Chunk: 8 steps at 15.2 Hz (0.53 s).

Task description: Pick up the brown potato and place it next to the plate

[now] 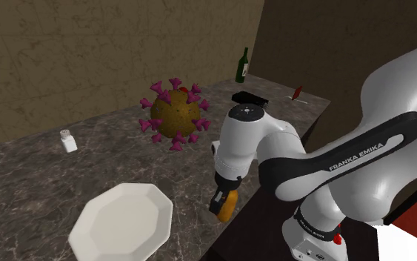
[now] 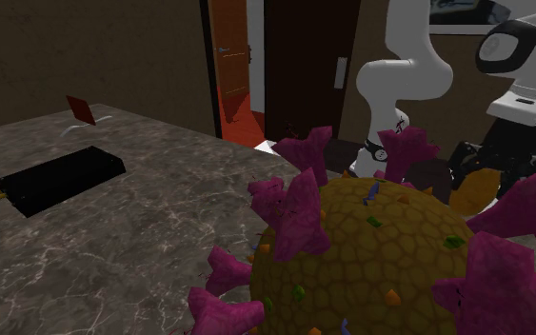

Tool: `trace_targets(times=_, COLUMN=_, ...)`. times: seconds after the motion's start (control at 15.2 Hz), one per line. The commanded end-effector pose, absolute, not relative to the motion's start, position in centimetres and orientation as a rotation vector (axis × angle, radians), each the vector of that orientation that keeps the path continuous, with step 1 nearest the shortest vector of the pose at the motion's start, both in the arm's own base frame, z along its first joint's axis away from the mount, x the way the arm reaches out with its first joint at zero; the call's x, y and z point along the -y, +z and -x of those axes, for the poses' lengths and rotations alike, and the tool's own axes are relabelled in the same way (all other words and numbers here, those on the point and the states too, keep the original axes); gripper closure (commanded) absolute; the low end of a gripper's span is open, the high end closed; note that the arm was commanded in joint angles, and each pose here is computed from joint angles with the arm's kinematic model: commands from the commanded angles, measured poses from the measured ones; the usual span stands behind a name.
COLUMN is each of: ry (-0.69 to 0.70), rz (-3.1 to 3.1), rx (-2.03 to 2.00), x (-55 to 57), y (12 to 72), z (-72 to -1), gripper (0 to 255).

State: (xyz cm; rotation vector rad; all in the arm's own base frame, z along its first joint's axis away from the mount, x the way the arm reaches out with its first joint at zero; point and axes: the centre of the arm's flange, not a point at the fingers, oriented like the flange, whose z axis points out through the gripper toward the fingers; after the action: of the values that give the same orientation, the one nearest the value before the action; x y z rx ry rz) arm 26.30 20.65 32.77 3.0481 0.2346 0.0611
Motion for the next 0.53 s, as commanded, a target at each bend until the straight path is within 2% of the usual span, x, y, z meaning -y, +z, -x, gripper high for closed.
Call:
trace_targets(times=0.0, ry=0.038, rz=-3.040, rx=-0.233, x=-20.39, y=31.14, z=-26.10, gripper=255)
trace_targets(times=0.46, ry=0.038, rz=-3.040, rx=-0.233, x=-20.39, y=30.88, z=-26.10, gripper=255)
